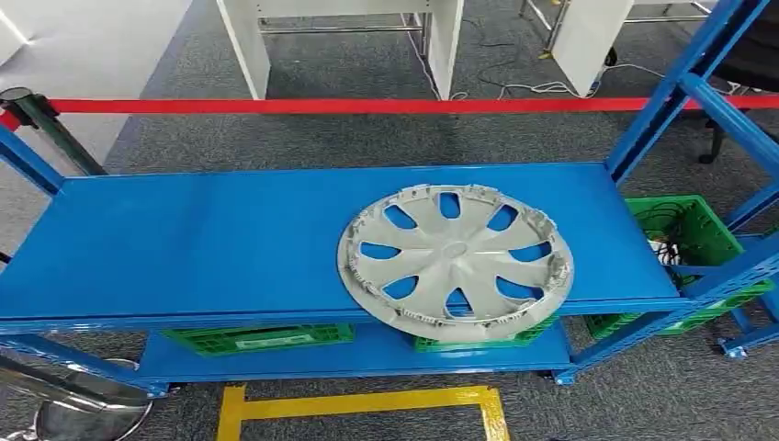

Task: Take the parts from the cabinet and place them on the table.

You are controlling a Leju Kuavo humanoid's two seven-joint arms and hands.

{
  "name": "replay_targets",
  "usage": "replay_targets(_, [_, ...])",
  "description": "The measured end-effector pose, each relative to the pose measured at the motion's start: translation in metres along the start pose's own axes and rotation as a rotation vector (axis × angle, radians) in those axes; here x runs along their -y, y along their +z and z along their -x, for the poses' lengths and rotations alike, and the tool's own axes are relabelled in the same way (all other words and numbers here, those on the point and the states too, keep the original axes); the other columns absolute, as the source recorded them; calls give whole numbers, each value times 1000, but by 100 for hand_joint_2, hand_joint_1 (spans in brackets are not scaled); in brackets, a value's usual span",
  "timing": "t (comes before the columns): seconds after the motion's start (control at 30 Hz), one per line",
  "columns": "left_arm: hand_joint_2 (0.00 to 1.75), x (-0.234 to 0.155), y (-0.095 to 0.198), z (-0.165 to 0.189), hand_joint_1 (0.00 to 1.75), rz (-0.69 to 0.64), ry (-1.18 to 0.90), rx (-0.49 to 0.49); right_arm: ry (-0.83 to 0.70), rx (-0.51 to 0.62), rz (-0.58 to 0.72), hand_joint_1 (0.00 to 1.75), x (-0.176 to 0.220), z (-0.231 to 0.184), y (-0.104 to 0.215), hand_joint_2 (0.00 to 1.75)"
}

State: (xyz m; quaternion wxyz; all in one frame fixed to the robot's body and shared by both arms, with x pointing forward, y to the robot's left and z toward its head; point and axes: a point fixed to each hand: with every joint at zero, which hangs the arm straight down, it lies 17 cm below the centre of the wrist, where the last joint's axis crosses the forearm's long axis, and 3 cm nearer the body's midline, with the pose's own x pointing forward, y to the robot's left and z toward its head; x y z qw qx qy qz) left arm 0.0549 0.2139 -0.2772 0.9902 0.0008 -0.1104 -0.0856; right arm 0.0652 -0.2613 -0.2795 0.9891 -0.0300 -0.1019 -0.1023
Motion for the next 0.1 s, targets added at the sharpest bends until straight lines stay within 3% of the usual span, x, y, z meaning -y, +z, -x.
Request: replay_targets(0.1, [0,1,0,-3,0,-6,-16,6,9,0,5,0,1,-1,0,0])
